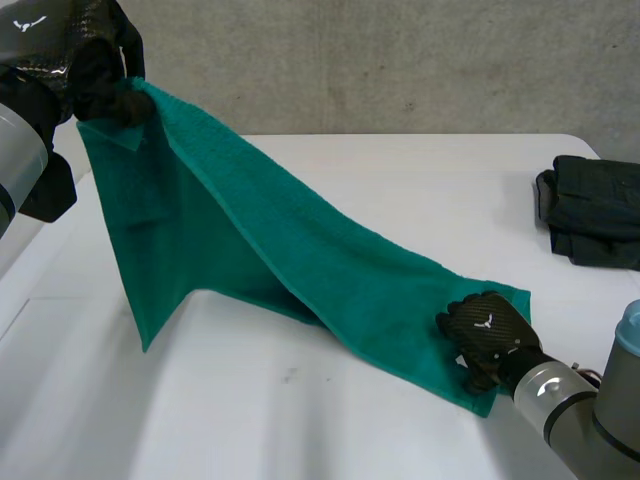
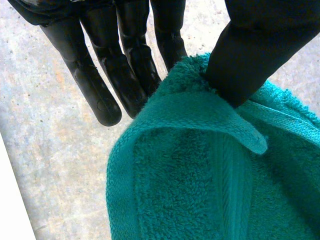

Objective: Fold the laundry.

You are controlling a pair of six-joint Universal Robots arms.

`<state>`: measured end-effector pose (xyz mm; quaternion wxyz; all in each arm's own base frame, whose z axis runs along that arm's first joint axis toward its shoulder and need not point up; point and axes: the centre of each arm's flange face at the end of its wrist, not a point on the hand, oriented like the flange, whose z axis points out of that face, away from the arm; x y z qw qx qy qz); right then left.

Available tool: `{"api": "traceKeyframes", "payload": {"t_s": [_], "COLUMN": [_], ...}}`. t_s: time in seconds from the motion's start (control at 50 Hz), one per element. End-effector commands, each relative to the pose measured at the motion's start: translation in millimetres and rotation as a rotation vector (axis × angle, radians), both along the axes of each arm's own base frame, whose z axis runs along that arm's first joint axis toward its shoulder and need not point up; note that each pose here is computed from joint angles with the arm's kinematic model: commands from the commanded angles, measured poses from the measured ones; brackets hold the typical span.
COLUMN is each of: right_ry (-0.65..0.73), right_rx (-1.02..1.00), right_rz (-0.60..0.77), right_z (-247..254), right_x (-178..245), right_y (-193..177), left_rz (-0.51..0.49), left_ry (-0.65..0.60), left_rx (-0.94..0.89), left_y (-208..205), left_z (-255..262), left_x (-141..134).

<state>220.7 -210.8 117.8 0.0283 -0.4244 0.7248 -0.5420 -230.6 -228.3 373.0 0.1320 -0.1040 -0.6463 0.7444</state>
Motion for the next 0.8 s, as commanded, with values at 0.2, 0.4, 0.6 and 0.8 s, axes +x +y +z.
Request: {"api": "traceKeyframes", "payload": {"t_s": [0.2,0.4,0.6,0.8], "right_ry": [0.017,-0.015,-0.071,-0.031], "right_rx": [-0.013,-0.130,-0.330,-0.172], "right_rz": [0.007,-0.070,-0.125,-0.121], "right_z": [-2.0,47.4,187.0,198.5], "right_x": [1.4,-13.5,-34.4,-41.4], "right_y": [-11.1,-44.0,-57.9,-76.2], "left_rz": [0.000,-0.001,0.023,0.108], "left_ry": [-0.003,-0.006,-0.001,-0.070], "left_rx": [0.007,-0.001,-0.030,0.102], "left_y": [0.3,1.5,7.5,-10.5], "left_z": [-2.2,-0.4,10.3,-30.3], "left_x": [0.0,0.0,9.7,30.2]}}
